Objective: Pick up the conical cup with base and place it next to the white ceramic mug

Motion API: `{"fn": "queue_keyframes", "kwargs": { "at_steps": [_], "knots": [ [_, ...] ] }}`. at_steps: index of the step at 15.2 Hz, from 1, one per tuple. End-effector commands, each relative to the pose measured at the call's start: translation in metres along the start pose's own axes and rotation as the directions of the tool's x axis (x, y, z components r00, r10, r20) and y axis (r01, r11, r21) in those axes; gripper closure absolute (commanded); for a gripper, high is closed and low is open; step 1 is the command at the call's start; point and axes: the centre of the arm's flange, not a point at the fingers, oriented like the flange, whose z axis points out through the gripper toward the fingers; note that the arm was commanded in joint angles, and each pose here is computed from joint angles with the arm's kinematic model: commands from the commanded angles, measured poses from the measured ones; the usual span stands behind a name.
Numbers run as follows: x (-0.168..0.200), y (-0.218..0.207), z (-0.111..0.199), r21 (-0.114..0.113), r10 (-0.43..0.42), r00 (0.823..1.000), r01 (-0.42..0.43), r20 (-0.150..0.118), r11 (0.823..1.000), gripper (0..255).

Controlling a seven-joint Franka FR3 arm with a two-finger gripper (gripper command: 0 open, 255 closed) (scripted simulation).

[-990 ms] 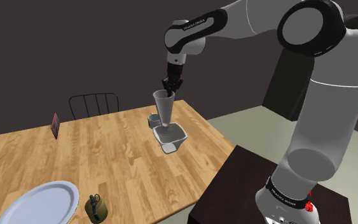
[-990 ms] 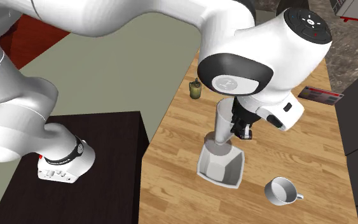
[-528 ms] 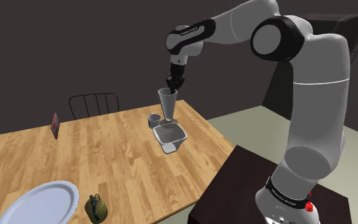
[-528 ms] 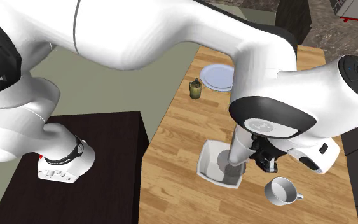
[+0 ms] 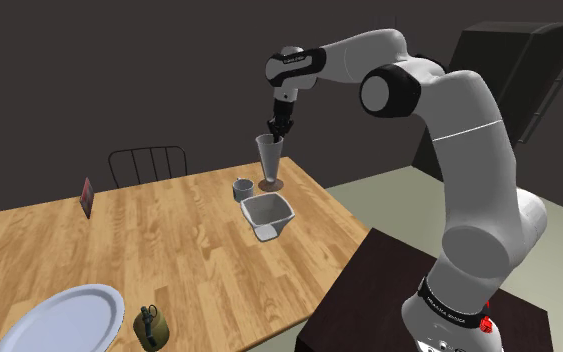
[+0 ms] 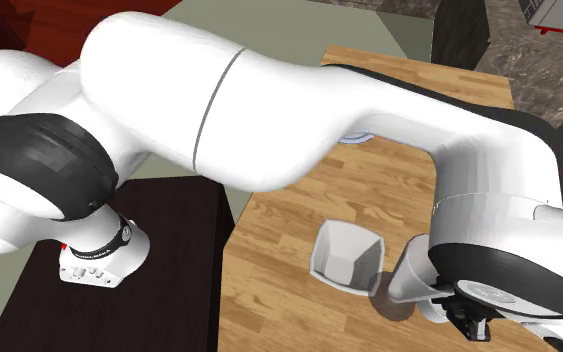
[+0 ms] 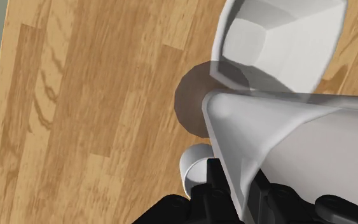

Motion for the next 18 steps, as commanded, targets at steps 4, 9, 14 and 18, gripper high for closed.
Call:
{"fn": "queue_keyframes", "kwargs": {
  "at_steps": [4, 9, 14, 18],
  "knots": [
    [0.008, 0.02, 0.025, 0.0, -0.002, 1.0, 0.002, -0.001, 1.0, 255],
    [0.009, 0.024, 0.051, 0.0, -0.002, 1.0, 0.002, -0.001, 1.0, 255],
    [0.009, 0.028, 0.077, 0.0, -0.002, 1.0, 0.002, -0.001, 1.0, 255],
    [0.009, 0.032, 0.098, 0.0, -0.002, 1.0, 0.002, -0.001, 1.0, 255]
  ]
}}
